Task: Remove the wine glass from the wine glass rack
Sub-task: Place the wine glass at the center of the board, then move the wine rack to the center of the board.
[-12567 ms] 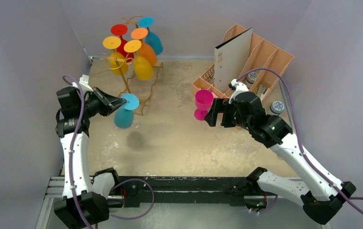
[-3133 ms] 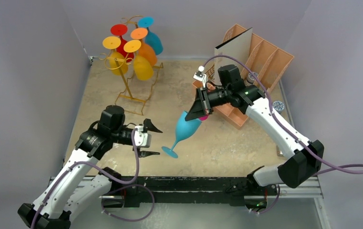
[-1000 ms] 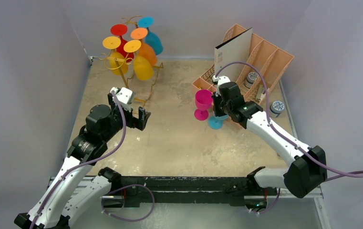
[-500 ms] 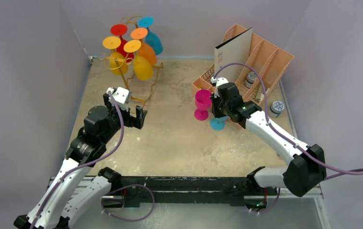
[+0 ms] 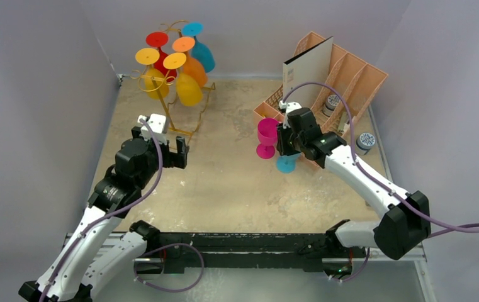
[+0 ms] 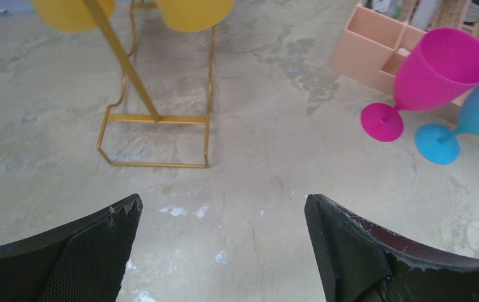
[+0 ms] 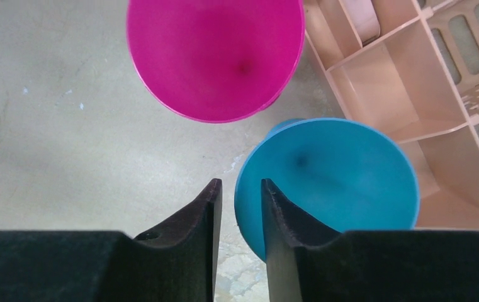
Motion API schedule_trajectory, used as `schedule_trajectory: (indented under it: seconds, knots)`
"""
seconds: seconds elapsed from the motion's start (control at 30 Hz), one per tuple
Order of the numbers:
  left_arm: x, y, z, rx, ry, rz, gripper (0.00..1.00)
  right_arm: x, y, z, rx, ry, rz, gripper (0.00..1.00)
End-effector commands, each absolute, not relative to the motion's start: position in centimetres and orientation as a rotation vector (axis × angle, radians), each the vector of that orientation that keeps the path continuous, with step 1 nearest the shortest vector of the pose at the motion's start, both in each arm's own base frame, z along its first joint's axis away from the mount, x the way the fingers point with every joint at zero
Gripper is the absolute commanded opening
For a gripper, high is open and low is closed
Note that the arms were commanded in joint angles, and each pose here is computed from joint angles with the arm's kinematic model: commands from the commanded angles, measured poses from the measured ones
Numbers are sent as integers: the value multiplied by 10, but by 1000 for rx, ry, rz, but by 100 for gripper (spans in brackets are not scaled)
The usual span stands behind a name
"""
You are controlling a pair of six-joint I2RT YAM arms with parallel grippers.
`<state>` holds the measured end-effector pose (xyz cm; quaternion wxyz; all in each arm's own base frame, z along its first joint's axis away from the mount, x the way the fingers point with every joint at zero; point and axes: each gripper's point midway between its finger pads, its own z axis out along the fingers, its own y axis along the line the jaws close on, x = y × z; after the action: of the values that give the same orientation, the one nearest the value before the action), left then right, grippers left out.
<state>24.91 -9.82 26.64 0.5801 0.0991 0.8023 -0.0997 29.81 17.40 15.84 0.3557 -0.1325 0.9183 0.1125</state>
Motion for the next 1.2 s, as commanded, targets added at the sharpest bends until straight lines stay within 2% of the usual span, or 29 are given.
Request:
schedule_trajectory:
  seconds: [0.0,0.5,0.77,0.93,1.17]
  knots:
    - [253,-82,270,90,1911,-168,100,305,181,201,-281,2282,353,34]
    - [275,-106,202,144,2143,-161,100,288,173,246,-225,2205,410,48]
    - [277,-106,221,63,2108,-262,100,275,163,265,-169,2160,432,61]
    - [279,-77,239,-92,2066,-375,100,267,164,272,-140,2141,482,62]
    - [283,-42,277,-253,1996,-381,100,261,164,271,-123,2147,508,63]
